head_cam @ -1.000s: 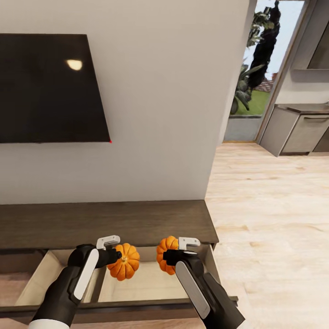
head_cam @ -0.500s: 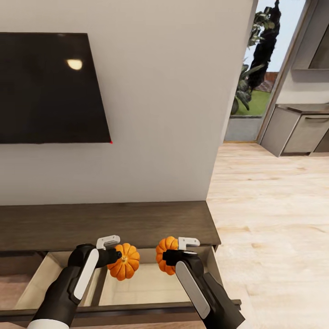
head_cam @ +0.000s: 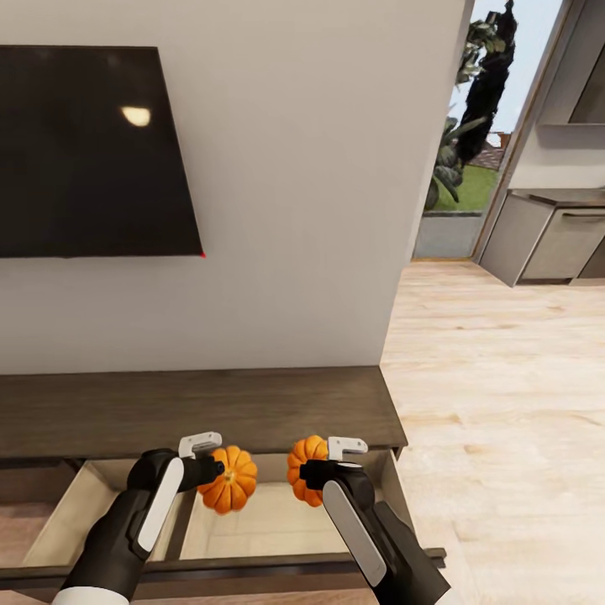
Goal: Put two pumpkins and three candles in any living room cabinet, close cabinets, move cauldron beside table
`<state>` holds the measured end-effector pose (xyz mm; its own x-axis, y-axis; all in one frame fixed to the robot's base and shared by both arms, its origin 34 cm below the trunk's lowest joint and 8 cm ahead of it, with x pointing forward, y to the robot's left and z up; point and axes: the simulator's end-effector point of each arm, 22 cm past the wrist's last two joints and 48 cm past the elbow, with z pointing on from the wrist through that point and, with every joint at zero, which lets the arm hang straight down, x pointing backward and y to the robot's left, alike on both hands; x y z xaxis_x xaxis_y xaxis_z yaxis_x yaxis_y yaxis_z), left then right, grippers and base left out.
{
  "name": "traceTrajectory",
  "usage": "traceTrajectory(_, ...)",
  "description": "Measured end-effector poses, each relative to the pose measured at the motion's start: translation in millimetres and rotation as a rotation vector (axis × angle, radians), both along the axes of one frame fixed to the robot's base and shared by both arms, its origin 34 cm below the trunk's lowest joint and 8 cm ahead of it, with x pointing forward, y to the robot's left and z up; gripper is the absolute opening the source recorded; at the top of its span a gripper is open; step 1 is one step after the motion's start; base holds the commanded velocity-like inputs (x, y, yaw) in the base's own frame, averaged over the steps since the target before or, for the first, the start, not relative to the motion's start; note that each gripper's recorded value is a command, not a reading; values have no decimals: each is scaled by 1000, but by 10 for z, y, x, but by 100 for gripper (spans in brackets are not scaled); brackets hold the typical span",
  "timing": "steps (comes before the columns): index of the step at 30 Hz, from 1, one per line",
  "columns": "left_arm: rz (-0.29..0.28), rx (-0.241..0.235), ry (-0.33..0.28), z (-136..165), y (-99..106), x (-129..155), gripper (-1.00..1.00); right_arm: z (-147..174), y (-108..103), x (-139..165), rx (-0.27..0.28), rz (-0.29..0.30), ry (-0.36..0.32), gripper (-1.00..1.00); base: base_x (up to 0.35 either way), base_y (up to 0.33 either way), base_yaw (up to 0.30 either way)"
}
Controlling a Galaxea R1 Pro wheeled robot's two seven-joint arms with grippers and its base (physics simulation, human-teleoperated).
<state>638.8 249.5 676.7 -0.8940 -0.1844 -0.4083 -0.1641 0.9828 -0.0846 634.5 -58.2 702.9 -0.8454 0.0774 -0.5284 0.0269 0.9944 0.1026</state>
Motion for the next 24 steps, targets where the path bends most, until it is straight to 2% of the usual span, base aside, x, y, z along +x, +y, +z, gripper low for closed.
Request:
traceTrajectory(4,19,13,-33,-72,40,55,-100,-73,-9,0,-4,-1,1,-100,0,0,0)
traceTrajectory(7,37,42,-17,-210,100,6,-100,-76,-21,71,-9,-3,-12,-100,0,0,0)
traceTrajectory(12,62,74,1,-348,91,-44,-100,-327,-122,108,-50,-6,27,-100,0,0,0)
traceTrajectory(17,72,68,12,-512,-16,-88,-100,-534,-199,112,-78,-12,54,-100,0,0,0)
traceTrajectory(24,83,74,1,-667,-21,-89,-100,-715,-252,100,-86,-22,68,-100,0,0,0)
